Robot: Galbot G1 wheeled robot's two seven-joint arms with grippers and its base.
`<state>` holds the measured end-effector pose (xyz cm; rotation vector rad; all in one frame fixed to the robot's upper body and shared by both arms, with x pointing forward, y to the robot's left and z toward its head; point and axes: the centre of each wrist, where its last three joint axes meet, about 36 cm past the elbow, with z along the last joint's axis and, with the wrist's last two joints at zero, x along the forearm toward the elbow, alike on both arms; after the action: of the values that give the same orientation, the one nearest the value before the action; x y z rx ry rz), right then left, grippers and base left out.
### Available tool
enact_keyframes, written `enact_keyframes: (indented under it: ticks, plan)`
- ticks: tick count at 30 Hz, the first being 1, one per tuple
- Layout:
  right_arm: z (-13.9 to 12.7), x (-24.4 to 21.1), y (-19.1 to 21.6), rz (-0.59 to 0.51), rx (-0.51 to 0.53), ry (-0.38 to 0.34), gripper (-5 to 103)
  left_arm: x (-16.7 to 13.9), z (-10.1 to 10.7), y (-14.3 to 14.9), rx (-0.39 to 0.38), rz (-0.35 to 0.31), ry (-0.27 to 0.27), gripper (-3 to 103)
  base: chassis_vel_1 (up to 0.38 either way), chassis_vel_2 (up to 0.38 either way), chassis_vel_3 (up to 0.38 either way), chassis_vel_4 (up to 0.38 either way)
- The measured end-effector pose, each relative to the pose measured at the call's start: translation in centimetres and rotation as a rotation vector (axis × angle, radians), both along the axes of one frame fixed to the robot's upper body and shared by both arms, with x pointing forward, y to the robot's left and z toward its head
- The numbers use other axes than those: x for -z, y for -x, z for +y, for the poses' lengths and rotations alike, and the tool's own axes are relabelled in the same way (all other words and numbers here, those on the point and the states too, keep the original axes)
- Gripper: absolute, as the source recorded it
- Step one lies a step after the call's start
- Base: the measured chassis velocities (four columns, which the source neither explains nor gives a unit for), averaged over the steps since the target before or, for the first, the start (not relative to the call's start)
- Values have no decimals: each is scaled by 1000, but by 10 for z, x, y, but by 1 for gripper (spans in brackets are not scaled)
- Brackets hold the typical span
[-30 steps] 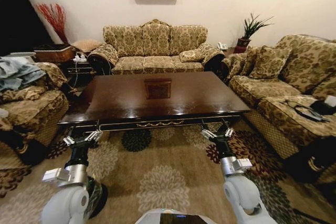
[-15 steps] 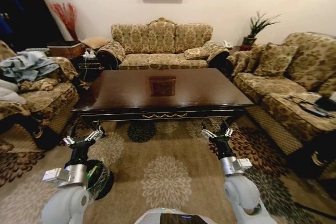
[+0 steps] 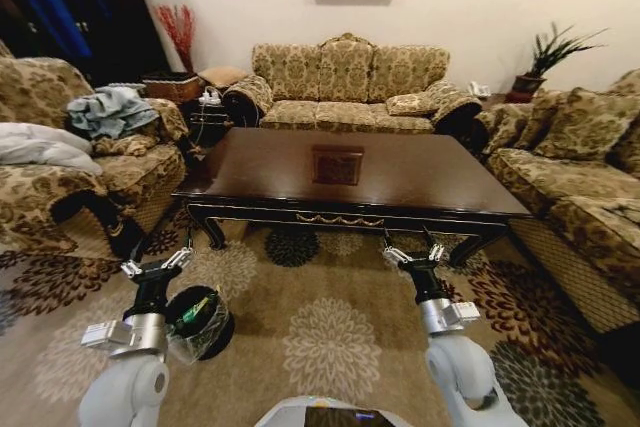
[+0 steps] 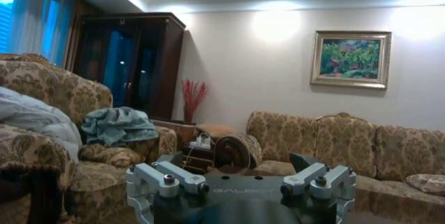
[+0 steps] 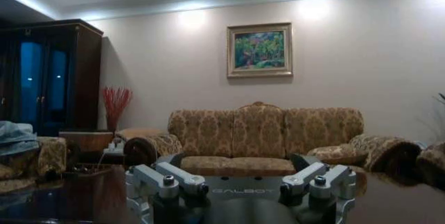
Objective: Move to the front of the table and place the trash on the table into the trash bin.
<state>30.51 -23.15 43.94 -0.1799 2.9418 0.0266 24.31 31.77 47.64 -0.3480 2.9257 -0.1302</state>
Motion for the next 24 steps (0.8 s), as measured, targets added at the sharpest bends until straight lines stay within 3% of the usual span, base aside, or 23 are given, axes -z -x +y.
enact_keyframes:
  ticks: [11, 24]
  plan:
    - [0, 0, 0, 0, 0, 0, 100, 0, 0, 0, 0, 0, 0, 100, 24, -15, -11, 21]
    - [0, 0, 0, 1, 0, 0, 100, 0, 0, 0, 0, 0, 0, 100, 217, -189, -201, 208]
